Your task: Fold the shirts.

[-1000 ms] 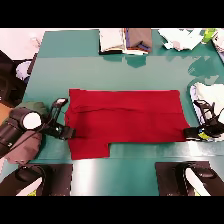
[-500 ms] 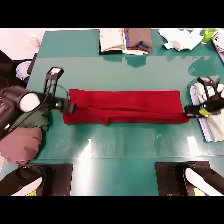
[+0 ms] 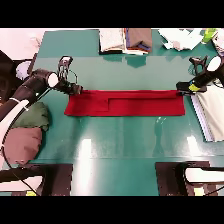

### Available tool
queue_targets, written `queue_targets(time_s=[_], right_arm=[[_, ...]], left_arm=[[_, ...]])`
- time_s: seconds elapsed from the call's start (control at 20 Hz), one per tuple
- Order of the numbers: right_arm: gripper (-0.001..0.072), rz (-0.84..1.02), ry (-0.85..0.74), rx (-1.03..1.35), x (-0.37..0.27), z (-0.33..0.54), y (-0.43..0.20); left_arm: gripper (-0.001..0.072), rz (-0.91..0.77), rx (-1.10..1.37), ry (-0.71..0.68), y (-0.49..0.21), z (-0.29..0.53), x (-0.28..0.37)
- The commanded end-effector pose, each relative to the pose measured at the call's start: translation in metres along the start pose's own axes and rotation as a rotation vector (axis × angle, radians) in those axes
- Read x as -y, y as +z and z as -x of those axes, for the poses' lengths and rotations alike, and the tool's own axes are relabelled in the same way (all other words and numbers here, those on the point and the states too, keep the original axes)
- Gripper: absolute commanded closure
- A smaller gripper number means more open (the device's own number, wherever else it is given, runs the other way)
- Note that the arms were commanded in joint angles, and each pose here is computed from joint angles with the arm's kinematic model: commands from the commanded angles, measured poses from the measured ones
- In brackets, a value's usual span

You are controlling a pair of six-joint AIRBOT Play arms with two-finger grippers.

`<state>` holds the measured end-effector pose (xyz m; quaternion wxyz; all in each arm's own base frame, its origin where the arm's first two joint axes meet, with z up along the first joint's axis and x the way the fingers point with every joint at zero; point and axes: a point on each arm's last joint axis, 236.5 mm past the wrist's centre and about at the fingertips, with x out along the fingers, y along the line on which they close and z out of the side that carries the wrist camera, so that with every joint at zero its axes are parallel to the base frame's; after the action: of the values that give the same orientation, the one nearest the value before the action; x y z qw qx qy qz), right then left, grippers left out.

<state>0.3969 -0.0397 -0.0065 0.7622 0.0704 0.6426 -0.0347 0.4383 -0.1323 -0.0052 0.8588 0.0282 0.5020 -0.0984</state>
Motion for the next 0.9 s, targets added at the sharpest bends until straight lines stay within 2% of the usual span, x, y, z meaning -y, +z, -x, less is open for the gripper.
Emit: queue_targets(time_s=[0.0,0.05,0.1,0.15,0.2,0.35,0.4,0.45,0.5,0.55,0.7,0.85], right_arm=[[0.0692,-0.025,0.069,-0.003,-0.015,-0.017,0.024],[0.0688,-0.03,0.091,-0.004,-0.021,-0.02,0.026],[0.056,-0.035,0.103,0.007,-0.022,-0.02,0.031],[0.0371,-0.04,0.112,0.022,-0.023,-0.016,0.036],[0.0324,-0.045,0.121,0.036,-0.021,-0.011,0.041],[0.0322,-0.027,0.113,0.007,-0.005,0.0,0.032],[0.028,-0.053,0.109,-0.004,0.006,-0.002,0.025],[0.0173,-0.088,0.105,-0.019,0.018,-0.007,0.015],[0.012,-0.122,0.102,-0.036,0.03,-0.013,0.005],[0.0117,-0.157,0.101,-0.065,0.041,-0.022,-0.008],[0.0118,-0.223,0.101,-0.126,0.057,-0.048,-0.037],[0.012,-0.218,0.125,-0.133,0.046,-0.066,-0.046]], left_arm=[[0.0659,0.006,0.033,-0.009,0.013,-0.012,-0.002],[0.038,0.009,0.038,-0.009,0.016,-0.01,-0.001],[0.0274,0.027,0.039,-0.011,0.018,-0.007,-0.001],[0.0281,0.036,0.038,-0.011,0.021,-0.003,-0.001],[0.028,0.037,0.038,-0.011,0.026,0.002,0.0],[0.0282,0.042,0.023,-0.023,0.035,0.018,0.004],[0.0283,0.045,0.014,-0.027,0.035,0.021,0.005],[0.0284,0.047,0.01,-0.031,0.034,0.022,0.006],[0.0448,0.054,0.009,-0.04,0.034,0.021,0.008],[0.0678,0.061,0.009,-0.051,0.034,0.021,0.011],[0.0673,0.072,0.022,-0.103,0.037,0.022,0.031],[0.0681,0.04,0.038,-0.131,0.038,0.023,0.052]])
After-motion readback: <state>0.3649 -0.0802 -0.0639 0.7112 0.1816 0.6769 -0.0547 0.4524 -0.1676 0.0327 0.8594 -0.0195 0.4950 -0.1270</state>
